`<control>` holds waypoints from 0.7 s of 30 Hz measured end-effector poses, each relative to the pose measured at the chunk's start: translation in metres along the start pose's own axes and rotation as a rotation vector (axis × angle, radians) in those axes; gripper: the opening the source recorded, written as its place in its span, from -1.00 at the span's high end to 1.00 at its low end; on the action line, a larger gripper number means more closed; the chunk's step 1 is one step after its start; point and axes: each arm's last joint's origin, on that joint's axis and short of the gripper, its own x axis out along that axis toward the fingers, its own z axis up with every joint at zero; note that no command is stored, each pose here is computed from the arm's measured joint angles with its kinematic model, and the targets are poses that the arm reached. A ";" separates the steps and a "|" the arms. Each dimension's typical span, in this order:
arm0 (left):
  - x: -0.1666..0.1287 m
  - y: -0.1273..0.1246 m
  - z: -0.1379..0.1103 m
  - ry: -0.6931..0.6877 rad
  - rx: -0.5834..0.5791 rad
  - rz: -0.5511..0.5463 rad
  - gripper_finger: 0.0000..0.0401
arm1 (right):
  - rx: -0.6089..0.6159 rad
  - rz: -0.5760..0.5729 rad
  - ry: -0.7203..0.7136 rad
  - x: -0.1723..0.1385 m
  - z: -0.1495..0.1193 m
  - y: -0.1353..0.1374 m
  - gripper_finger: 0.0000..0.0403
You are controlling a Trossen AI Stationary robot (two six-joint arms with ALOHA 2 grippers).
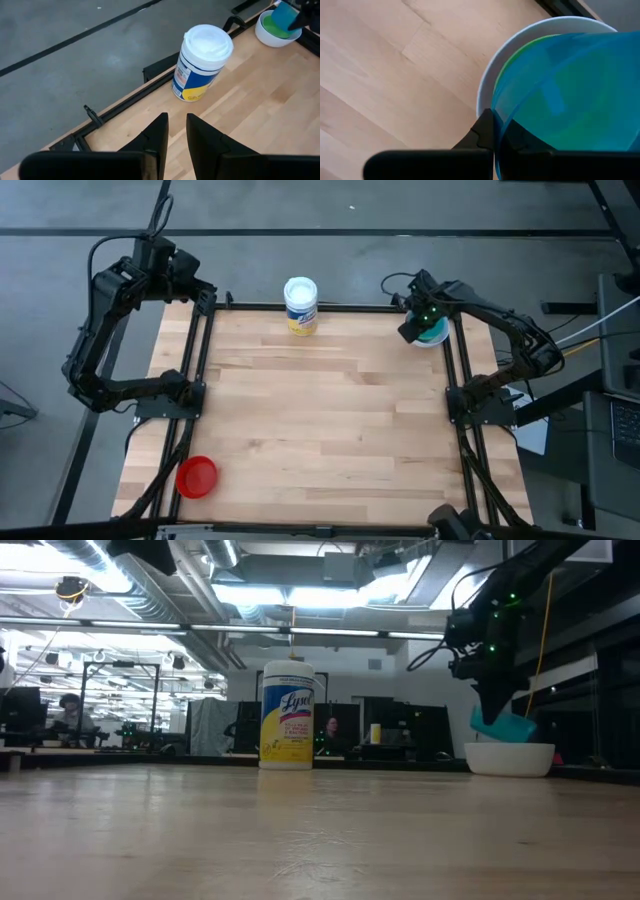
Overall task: Nest bowls inside each other
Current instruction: Stack the light blue bowl on top of the green bowl
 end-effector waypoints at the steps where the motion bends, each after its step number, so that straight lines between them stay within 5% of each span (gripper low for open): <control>1: 0.000 0.000 0.000 0.000 0.000 0.000 0.68 | 0.005 -0.001 0.000 0.000 0.000 -0.002 1.00; 21: -0.001 0.000 -0.001 -0.002 -0.016 -0.002 0.69 | 0.007 -0.012 0.004 0.000 -0.001 -0.016 1.00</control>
